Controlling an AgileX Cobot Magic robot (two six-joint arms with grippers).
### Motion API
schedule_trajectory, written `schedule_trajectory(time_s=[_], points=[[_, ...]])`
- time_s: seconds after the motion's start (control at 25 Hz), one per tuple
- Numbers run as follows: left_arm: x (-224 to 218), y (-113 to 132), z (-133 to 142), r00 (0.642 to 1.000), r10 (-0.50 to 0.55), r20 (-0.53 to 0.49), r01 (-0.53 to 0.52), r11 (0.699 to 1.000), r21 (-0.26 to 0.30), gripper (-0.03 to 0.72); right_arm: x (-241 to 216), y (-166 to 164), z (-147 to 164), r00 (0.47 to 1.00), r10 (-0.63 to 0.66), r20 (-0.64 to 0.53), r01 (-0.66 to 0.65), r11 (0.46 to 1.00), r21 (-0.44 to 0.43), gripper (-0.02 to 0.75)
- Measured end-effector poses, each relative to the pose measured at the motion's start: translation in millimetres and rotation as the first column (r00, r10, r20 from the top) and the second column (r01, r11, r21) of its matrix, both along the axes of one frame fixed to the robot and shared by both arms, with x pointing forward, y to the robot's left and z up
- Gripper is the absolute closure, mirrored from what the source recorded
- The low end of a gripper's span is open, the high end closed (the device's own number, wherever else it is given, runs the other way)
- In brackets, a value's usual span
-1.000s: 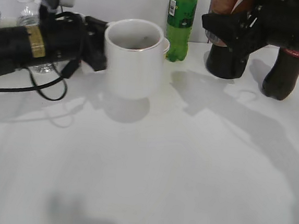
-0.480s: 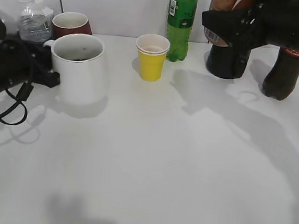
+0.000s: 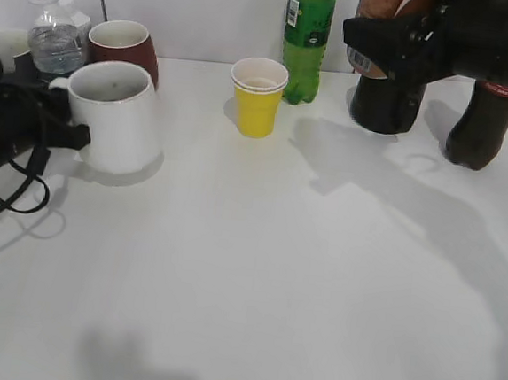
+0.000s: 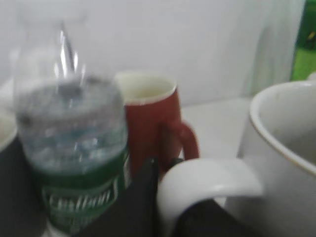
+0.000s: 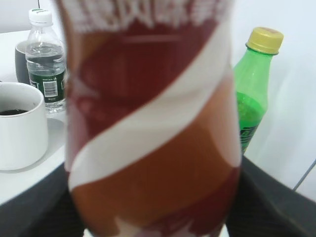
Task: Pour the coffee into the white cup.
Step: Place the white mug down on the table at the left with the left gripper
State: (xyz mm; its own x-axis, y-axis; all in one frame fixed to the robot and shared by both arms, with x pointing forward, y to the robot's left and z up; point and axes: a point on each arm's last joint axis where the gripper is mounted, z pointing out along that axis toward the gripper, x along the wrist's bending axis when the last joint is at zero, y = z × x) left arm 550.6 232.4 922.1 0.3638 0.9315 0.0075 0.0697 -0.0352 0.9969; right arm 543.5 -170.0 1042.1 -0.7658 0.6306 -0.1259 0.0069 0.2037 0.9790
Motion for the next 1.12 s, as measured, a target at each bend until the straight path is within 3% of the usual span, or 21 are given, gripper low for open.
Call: schedule_trajectory(time_s=[0.28, 0.88, 0.96, 1.12], points=[[2.8, 5.7, -23.5, 0.995, 0.068, -0.07, -0.066, 0.998, 0.024, 0.645, 0.0, 0.0, 0.0, 1.0, 0.0, -0.001, 0.0, 1.0, 0.001, 0.199], [11.4, 8.0, -33.7, 0.992, 0.109, -0.058, -0.108, 0.994, 0.009, 0.638, 0.0, 0.0, 0.0, 1.0, 0.0, -0.001, 0.0, 1.0, 0.001, 0.199], [11.3, 7.7, -34.1, 0.992, 0.106, -0.063, -0.105, 0.994, 0.008, 0.601, 0.0, 0.0, 0.0, 1.0, 0.0, -0.001, 0.0, 1.0, 0.001, 0.199], [12.1, 7.6, -33.6, 0.992, 0.106, -0.064, -0.106, 0.994, 0.001, 0.454, 0.3, -0.2, 0.4, 1.0, -0.006, -0.003, 0.006, 1.0, 0.008, 0.199]])
